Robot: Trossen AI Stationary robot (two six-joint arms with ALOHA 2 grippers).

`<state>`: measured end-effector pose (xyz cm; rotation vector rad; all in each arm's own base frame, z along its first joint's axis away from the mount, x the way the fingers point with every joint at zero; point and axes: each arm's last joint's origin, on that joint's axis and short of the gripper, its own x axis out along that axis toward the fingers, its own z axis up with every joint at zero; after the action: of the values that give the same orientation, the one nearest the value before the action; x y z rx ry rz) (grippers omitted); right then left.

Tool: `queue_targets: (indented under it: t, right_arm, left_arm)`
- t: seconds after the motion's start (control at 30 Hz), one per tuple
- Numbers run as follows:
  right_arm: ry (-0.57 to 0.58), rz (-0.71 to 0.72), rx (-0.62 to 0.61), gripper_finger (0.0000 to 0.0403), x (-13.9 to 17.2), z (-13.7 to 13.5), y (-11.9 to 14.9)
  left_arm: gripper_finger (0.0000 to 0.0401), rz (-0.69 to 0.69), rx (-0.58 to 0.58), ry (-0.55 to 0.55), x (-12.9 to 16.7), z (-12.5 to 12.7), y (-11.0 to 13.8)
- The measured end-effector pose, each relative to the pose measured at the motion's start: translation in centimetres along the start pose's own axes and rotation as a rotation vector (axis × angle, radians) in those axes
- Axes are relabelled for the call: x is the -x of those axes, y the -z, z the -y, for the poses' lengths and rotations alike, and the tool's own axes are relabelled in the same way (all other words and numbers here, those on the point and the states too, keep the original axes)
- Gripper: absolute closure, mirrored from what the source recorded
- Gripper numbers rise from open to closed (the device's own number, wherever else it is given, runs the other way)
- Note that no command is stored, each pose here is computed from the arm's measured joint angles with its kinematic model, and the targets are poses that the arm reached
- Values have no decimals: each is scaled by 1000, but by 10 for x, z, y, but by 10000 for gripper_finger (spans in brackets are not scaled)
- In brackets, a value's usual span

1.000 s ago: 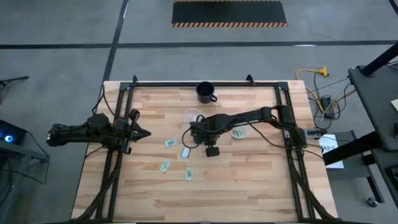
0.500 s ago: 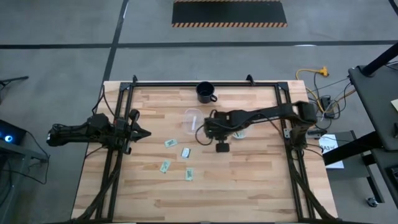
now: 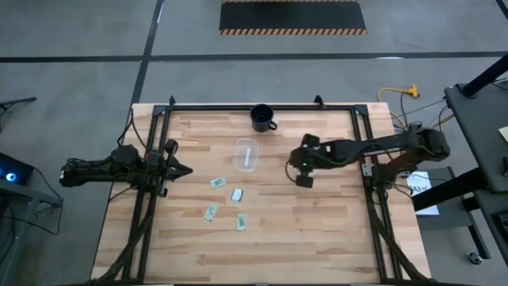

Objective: Pick and place items into bin
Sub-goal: Put the green stevia packet into the right transparent bin

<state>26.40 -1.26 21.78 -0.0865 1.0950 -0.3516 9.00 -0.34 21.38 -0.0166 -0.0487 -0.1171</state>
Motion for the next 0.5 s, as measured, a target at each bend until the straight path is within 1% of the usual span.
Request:
queue_targets:
  t: [0.2,0.27,0.5]
  right_arm:
    - [10,79,-164,394,3,4,27]
    - [9,77,-208,394,4,5,35]
    - [-11,105,-271,394,15,10,42]
  left_arm:
    - [401,0,0,0,0,0,0]
    - [401,0,0,0,0,0,0]
    - [401,0,0,0,0,0,0]
